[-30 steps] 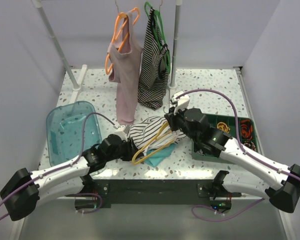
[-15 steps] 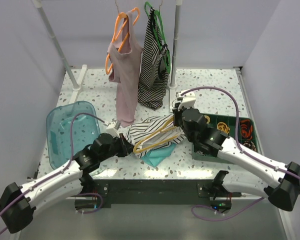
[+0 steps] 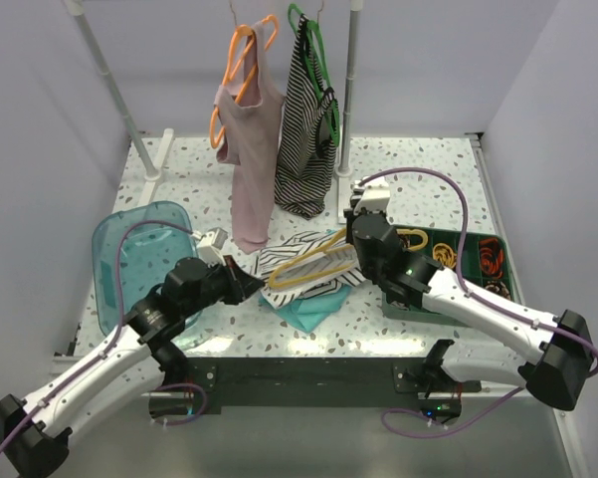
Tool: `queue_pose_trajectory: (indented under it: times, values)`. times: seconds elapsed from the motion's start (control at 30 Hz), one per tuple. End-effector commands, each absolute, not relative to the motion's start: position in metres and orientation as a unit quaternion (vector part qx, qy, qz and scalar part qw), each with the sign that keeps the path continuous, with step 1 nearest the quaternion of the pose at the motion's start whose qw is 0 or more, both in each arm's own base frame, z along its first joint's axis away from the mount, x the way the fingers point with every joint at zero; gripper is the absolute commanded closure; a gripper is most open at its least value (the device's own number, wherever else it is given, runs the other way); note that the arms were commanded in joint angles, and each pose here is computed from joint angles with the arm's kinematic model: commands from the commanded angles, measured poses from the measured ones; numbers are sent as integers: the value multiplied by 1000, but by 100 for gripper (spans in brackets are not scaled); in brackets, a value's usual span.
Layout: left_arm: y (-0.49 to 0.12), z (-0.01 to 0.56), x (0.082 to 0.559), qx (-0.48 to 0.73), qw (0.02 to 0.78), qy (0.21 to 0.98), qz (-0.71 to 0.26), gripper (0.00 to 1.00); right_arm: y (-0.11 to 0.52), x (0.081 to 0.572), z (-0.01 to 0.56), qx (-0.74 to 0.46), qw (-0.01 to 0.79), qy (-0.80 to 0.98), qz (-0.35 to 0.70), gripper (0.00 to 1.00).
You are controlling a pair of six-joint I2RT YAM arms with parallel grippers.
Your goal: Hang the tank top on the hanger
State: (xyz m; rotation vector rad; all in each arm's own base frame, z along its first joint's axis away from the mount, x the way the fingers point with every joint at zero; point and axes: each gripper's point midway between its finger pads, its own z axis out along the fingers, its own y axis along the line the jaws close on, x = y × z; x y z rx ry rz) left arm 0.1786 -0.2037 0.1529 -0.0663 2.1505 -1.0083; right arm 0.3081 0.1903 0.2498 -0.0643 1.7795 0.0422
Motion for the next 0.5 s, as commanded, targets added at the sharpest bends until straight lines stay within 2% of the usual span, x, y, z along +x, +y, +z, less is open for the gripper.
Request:
queue_pose_trajectory:
  times: [0.0, 0.23, 0.47]
  values:
    - [-200, 169, 171, -7, 374, 839, -394, 100, 176, 317, 285, 33, 665, 746, -3, 100]
    - [-207, 192, 160, 15, 375, 819, -434, 100, 175, 318, 287, 38, 669, 742, -5, 100]
    - [-230, 245, 161, 32, 397, 757, -519, 100, 173, 316, 288, 52, 670, 741, 0, 100]
